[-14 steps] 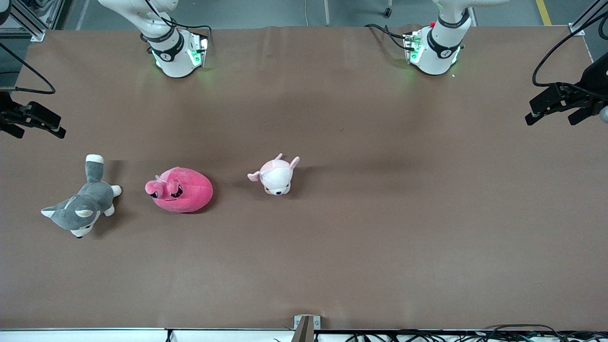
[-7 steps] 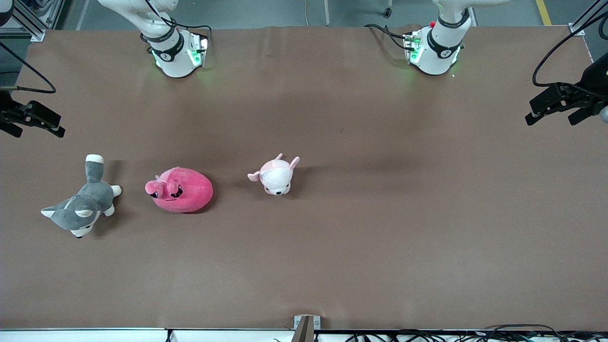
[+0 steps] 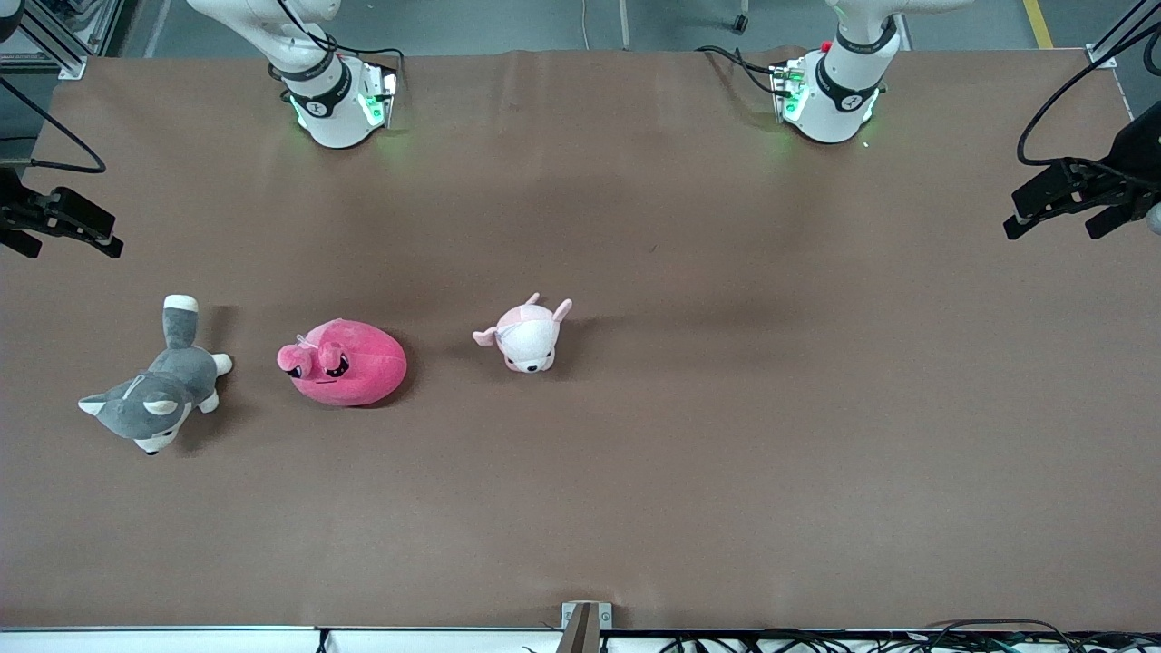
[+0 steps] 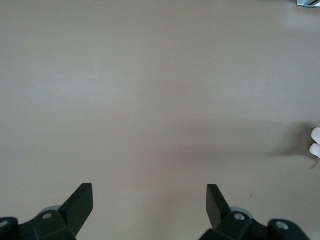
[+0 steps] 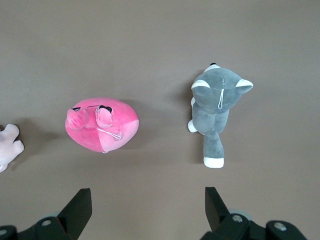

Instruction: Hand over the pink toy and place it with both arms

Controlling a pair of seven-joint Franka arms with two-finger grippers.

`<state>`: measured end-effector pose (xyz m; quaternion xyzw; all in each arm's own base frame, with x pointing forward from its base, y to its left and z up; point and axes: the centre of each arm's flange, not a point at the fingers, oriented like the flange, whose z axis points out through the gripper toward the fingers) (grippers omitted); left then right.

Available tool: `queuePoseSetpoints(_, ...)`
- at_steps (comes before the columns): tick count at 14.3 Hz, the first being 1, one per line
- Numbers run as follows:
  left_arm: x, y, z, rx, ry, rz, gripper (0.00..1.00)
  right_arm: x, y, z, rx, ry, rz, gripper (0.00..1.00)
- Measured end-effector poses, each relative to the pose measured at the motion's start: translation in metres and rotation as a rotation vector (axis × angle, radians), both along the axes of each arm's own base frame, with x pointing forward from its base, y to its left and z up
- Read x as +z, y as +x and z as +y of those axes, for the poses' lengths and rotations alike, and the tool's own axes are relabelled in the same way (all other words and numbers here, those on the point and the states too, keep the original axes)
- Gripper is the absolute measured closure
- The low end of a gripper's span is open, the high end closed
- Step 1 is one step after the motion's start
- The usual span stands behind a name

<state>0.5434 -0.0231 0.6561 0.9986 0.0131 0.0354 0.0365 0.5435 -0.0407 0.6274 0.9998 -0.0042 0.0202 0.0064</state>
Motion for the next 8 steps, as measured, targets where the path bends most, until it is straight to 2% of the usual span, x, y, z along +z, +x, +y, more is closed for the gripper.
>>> queuePoseSetpoints(8,0.0000,0.0000,0.0000,0.000,0.000,0.000,0.00,0.0018,0.0008,0.0001,0.000,-0.001,-0.013,0.00)
